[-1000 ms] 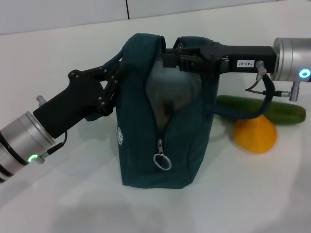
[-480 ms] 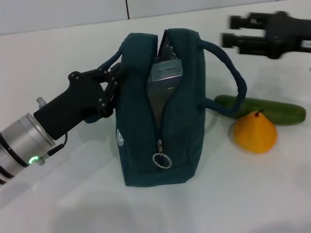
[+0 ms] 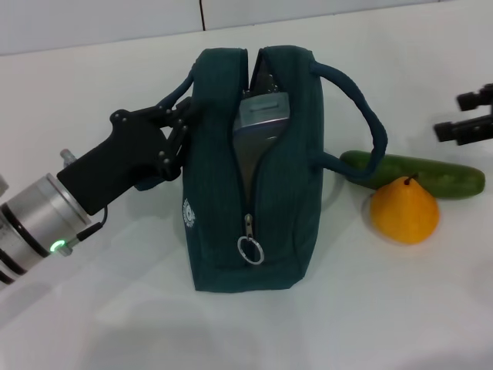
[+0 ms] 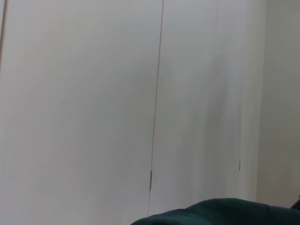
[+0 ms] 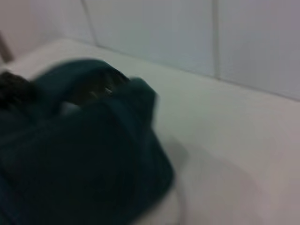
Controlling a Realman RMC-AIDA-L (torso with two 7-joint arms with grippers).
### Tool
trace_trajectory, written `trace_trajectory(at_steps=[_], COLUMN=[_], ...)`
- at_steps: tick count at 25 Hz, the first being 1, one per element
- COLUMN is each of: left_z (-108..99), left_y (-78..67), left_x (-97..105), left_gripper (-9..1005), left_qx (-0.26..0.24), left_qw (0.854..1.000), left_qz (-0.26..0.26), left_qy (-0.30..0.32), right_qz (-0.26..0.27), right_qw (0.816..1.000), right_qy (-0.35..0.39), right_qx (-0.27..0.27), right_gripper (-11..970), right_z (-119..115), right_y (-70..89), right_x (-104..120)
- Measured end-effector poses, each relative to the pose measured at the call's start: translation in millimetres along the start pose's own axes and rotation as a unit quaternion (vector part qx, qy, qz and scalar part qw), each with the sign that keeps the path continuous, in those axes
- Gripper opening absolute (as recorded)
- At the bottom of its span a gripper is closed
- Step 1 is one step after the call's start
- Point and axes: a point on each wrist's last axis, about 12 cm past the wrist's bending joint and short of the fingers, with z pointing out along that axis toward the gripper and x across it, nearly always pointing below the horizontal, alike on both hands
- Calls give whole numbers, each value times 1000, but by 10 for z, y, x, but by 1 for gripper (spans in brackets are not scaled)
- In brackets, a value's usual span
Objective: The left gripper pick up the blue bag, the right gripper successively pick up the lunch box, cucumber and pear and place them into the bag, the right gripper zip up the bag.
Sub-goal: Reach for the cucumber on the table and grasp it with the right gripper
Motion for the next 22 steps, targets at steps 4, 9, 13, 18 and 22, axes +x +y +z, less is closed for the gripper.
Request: trace_trajectory(at_steps=[4, 9, 13, 18, 22], left_z=[10, 53, 116, 168, 183], left_y=[0, 11, 26, 31, 33], left_x=[-4, -32, -72, -103, -113], left_gripper=[44, 44, 44, 44, 44], left_qx=[1, 2, 7, 14, 14], left_qw=[1000, 1000, 1000, 1000, 1000], left_qz=[0, 2, 7, 11, 20], left_qy=[0, -6, -10, -12, -15], right_qz=[2, -4, -20, -58, -96], right_qw=[999, 993, 991, 988, 983], right_qy=[46, 117, 131, 142, 158], right_qx=[13, 18, 7, 0, -6], right_gripper=[798, 798, 798, 798, 798], right_z=[-61, -124, -127, -62, 32], right_y=[-30, -33, -31, -28, -6], right_x=[46, 155, 101, -29, -144])
